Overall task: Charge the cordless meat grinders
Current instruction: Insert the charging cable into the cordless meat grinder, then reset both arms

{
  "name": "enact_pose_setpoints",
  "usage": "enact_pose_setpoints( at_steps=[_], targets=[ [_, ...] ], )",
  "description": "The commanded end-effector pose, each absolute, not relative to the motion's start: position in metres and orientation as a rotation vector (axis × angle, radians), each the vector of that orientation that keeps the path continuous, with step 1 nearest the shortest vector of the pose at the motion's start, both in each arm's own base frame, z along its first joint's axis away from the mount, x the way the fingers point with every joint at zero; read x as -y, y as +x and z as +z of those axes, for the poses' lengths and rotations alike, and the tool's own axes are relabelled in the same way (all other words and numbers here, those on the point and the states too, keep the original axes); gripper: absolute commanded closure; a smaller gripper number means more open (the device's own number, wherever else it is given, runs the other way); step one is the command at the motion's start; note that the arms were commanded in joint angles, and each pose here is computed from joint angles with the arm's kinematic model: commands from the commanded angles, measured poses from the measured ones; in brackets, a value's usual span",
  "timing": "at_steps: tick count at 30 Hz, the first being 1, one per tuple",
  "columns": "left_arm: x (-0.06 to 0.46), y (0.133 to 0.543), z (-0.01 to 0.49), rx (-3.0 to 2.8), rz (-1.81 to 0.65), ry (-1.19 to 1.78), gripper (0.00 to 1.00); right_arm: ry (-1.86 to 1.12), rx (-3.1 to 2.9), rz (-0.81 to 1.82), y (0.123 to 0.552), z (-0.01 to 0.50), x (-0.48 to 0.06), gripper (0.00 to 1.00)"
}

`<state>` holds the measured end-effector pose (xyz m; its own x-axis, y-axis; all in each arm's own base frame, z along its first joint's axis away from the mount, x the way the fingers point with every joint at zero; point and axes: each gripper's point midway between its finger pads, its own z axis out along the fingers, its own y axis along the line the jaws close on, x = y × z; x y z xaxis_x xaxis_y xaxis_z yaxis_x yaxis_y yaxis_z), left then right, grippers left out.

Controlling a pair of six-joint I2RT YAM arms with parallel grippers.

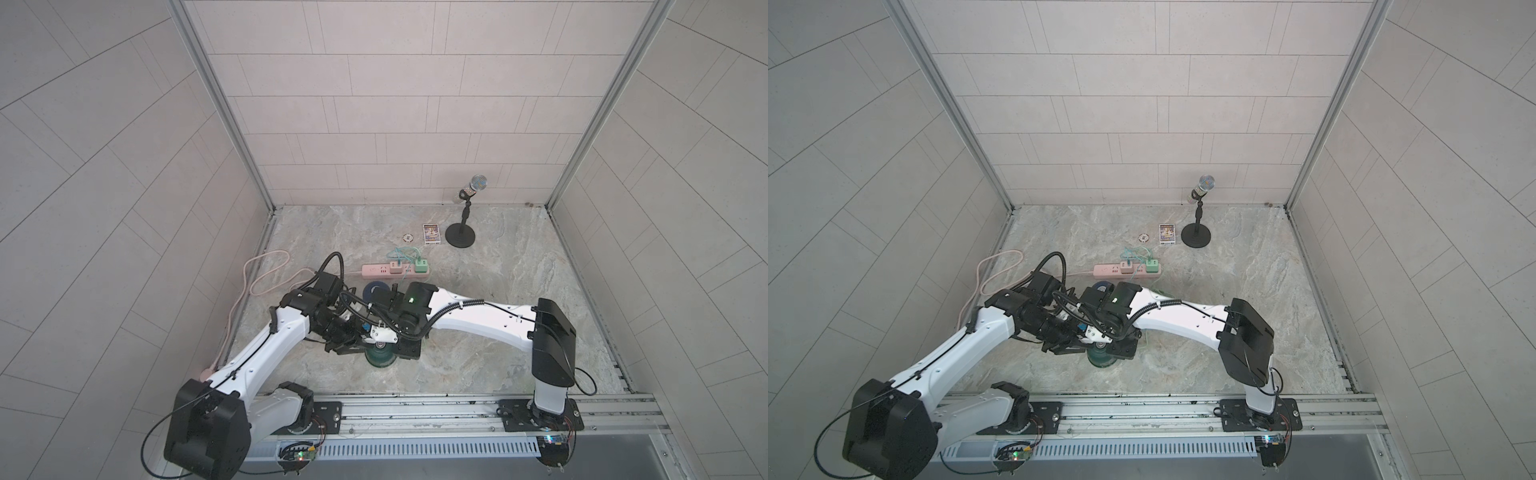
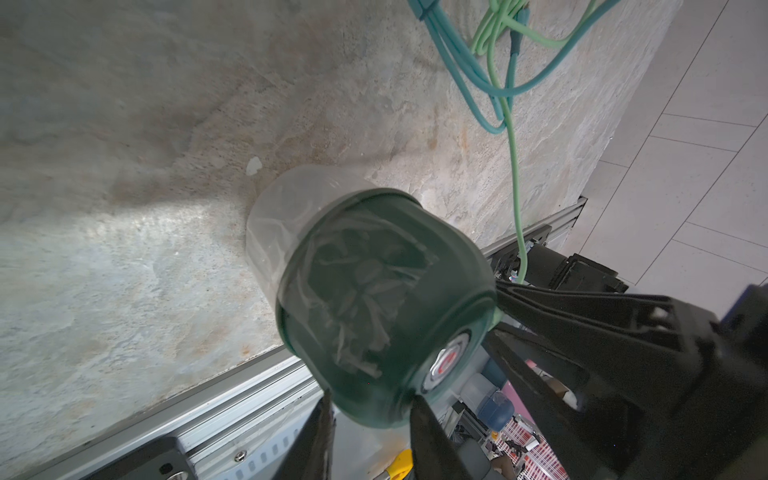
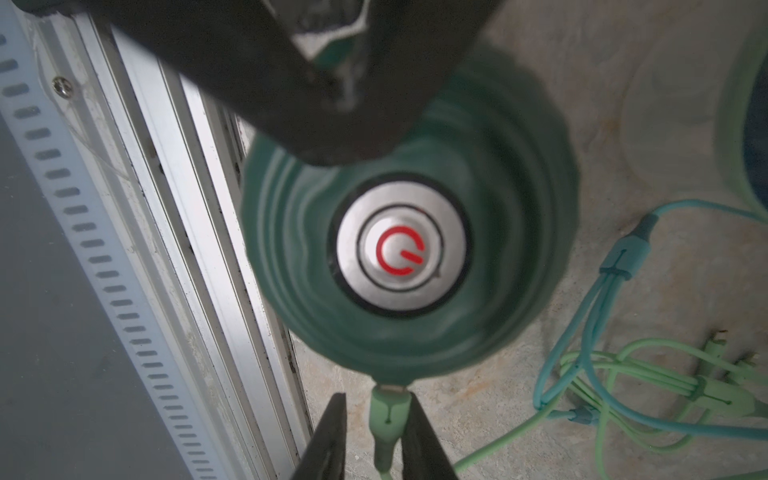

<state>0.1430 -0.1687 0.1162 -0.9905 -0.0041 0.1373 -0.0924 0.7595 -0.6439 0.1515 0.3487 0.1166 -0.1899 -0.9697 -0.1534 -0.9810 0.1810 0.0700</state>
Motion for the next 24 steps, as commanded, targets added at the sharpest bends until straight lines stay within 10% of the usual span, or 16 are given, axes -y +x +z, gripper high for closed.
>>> enact_pose_setpoints(
  at_steps=[1,24],
  targets=[
    [0.173,0.152,0.122,2.873,1.057,0.026,0.65,-1.859,-2.045,0.475,0.155,0.175,-0.403,0.70],
    [0.084,0.251,0.161,3.252,0.892,0.358,0.40,-0.778,-2.239,0.210,0.310,0.235,-0.242,0.35]
  ],
)
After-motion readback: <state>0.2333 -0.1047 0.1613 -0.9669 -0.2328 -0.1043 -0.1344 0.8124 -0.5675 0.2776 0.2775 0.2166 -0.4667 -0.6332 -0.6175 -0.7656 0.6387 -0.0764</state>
